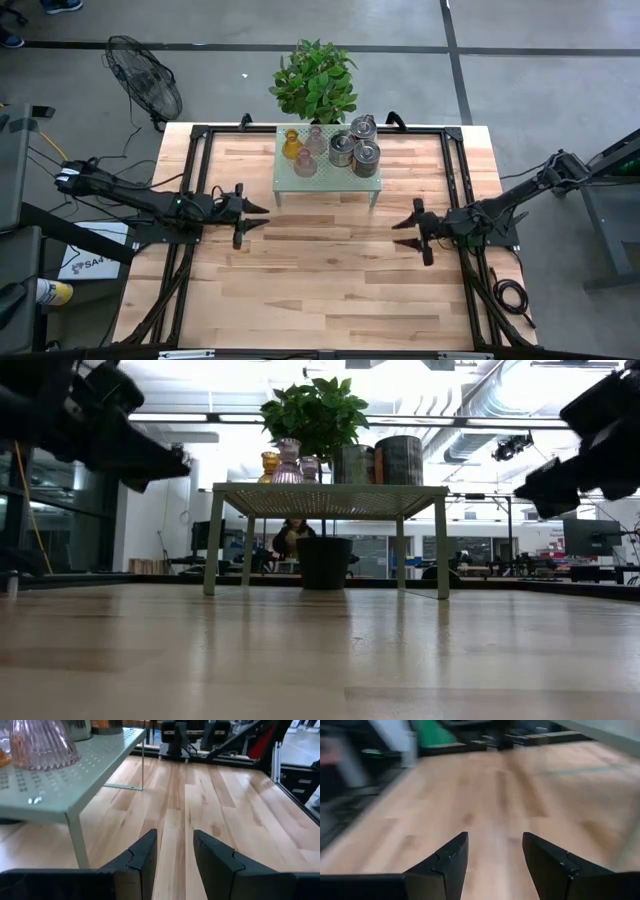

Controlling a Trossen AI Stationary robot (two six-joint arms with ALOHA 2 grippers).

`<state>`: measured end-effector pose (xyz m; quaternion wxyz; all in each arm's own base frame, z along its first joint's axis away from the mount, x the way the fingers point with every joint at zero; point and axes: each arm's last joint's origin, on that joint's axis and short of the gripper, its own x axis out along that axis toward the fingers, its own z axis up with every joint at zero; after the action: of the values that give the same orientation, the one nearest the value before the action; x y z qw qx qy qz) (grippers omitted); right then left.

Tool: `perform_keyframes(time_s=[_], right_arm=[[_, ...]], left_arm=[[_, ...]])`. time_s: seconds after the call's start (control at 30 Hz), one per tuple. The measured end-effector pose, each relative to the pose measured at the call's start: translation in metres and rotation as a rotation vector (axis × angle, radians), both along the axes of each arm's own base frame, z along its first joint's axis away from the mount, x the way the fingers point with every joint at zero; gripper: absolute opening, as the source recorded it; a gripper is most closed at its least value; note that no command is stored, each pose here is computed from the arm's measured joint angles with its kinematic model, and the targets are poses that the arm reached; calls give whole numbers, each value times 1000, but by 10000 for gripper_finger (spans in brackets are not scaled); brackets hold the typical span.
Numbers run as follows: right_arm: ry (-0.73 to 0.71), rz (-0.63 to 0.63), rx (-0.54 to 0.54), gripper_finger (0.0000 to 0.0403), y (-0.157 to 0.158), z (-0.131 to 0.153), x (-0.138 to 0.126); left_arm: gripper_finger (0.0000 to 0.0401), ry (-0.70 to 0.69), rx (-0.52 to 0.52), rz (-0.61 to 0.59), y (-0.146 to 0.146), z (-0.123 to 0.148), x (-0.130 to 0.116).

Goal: Pick & Place candle stick holders
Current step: Return to Home Position

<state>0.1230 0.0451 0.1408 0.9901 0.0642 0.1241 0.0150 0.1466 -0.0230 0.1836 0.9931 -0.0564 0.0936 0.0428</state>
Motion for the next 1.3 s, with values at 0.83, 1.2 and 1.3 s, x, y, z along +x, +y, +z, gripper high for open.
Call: perform_keyframes(time_s=[0.83,1.2,1.3], right_arm=[[-72,27,86,183,-33,11,-3],[-81,-77,99,183,-47,12,-6],[-93,-100,99,183,-50,13,-8]], left_arm=[[124,-63,77,26,4,-29,-12],[124,-133,97,29,5,-21,-16],[124,-187,99,17,5,-15,-20]])
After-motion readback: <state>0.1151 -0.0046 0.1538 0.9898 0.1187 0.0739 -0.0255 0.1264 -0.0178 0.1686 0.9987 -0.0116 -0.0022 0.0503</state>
